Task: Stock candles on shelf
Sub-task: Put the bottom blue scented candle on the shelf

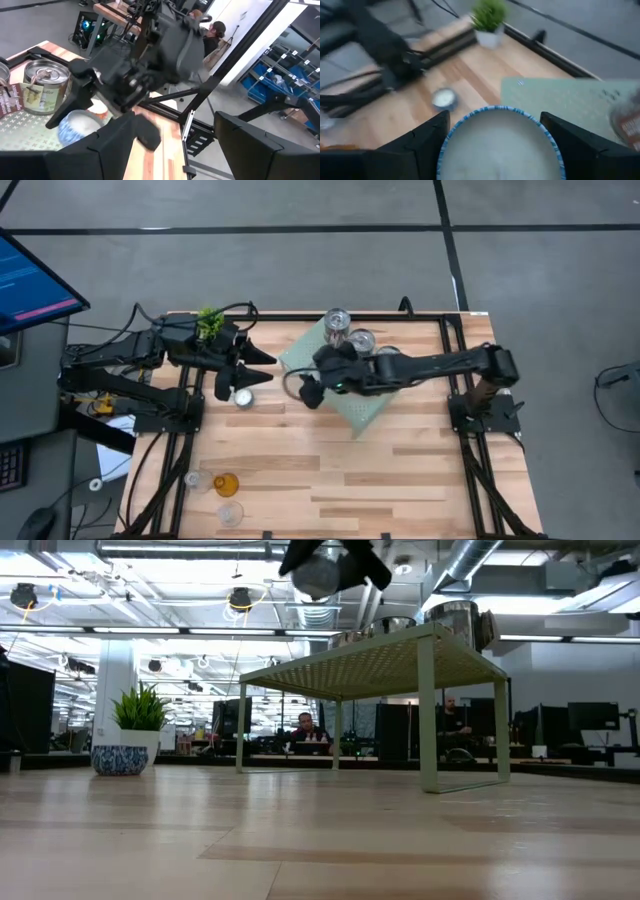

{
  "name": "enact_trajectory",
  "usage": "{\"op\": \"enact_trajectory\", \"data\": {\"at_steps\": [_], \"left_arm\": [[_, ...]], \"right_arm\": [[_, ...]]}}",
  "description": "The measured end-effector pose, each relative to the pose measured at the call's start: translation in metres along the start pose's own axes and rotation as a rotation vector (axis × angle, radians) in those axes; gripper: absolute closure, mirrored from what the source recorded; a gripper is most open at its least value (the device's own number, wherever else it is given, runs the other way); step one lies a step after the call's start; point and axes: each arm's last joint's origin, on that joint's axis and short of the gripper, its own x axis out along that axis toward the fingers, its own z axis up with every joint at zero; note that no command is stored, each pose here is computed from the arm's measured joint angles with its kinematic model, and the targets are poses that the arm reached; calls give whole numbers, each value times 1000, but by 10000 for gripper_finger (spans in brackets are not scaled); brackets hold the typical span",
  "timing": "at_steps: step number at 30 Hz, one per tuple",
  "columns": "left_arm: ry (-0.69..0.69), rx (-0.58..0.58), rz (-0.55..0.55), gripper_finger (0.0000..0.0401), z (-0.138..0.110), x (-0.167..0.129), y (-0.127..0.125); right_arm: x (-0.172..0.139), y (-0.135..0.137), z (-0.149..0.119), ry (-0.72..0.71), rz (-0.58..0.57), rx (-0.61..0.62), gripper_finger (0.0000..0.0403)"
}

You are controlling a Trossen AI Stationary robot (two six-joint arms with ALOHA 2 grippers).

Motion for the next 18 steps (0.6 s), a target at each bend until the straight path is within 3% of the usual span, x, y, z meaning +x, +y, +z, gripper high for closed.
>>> {"op": "enact_trajectory", "data": {"at_steps": [6, 18], "left_arm": [[0, 2, 0, 128, 0, 0, 0], [0, 3, 0, 128, 0, 0, 0]], "right_arm": [[13, 8, -3, 73, -231, 118, 127], [24, 9, -8, 40, -350, 434, 107]]}}
